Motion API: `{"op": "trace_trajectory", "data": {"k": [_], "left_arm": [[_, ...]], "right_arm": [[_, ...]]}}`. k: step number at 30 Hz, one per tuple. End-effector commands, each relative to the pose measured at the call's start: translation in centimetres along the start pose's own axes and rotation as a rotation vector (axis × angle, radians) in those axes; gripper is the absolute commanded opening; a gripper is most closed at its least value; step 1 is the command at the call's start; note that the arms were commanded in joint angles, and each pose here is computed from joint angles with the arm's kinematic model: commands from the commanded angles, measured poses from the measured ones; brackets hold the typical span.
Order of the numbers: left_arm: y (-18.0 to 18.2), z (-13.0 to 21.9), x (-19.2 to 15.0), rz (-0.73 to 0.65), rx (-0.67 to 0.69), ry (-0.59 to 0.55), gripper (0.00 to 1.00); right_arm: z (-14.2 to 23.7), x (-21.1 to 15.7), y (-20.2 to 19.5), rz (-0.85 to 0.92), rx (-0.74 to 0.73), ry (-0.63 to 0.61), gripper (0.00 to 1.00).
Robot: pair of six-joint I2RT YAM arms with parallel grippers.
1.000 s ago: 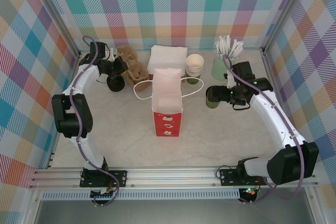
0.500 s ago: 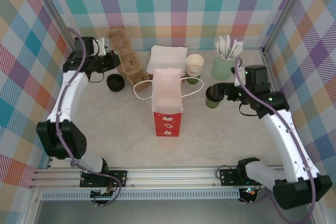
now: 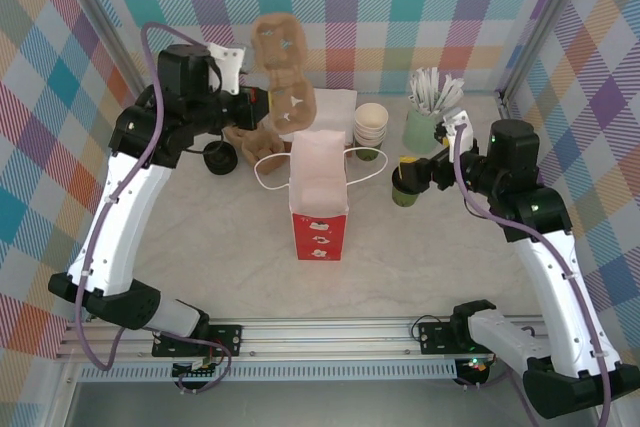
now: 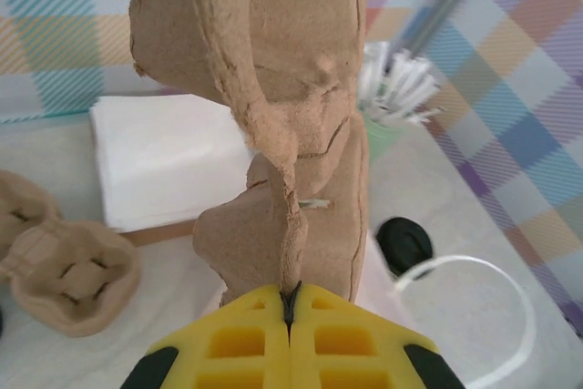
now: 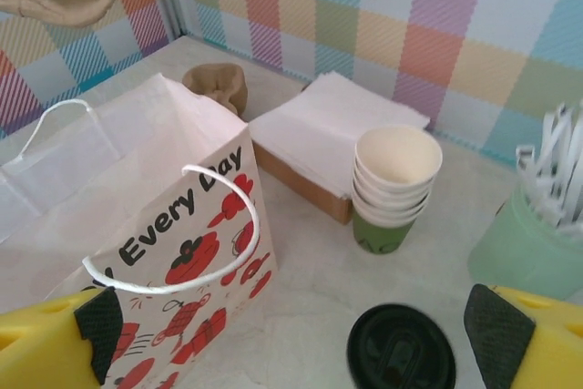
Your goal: Pack the takeout coffee
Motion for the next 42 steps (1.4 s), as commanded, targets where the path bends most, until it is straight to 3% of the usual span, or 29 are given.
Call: {"op": "trace_trajectory", "data": {"k": [1, 8, 15, 20, 31, 42], "left_arm": [[-2.6, 0.6, -0.6, -0.016, -0.006, 0.027, 0.0], [-7.8, -0.5, -2.5, -0.071, -0.014, 0.088, 0.0], [-10.1, -2.7, -4.1, -0.109, -0.017, 0.151, 0.0], [-11.0, -3.4, -4.0, -0.113, -0.053, 0.154, 0.0], [-11.5, -3.4, -4.1, -0.126, -0.093, 0.163, 0.0], [-11.8, -2.8, -4.1, -0.131, -0.138, 0.16, 0.0]], "right_arm": [[1.1, 3.2, 1.3, 0.267, 0.027, -0.112, 0.95], [1.2, 6.8, 5.1, 0.743, 0.037, -0.149, 0.94], [-1.1, 8.1, 7.6, 0.961, 0.072, -0.105, 0.92], [-3.3, 8.0, 7.9, 1.006, 0.098, -0.047, 0.89], [-5.7, 7.7, 7.7, 1.031, 0.123, 0.051, 0.7], [-6.1, 7.5, 7.6, 1.0, 0.143, 0.055, 0.68]]}}
Point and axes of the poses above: each hand's point on the last joint's axis, 136 mm out from that joint toward the fingers, its own z axis back along the fingers, its own y axis along the line the jaws close on, x = y × z, the point moved 9 cm from there along z, back along the fingers, and after that the axes turned 1 degree about -z, right-handed, at the moved point
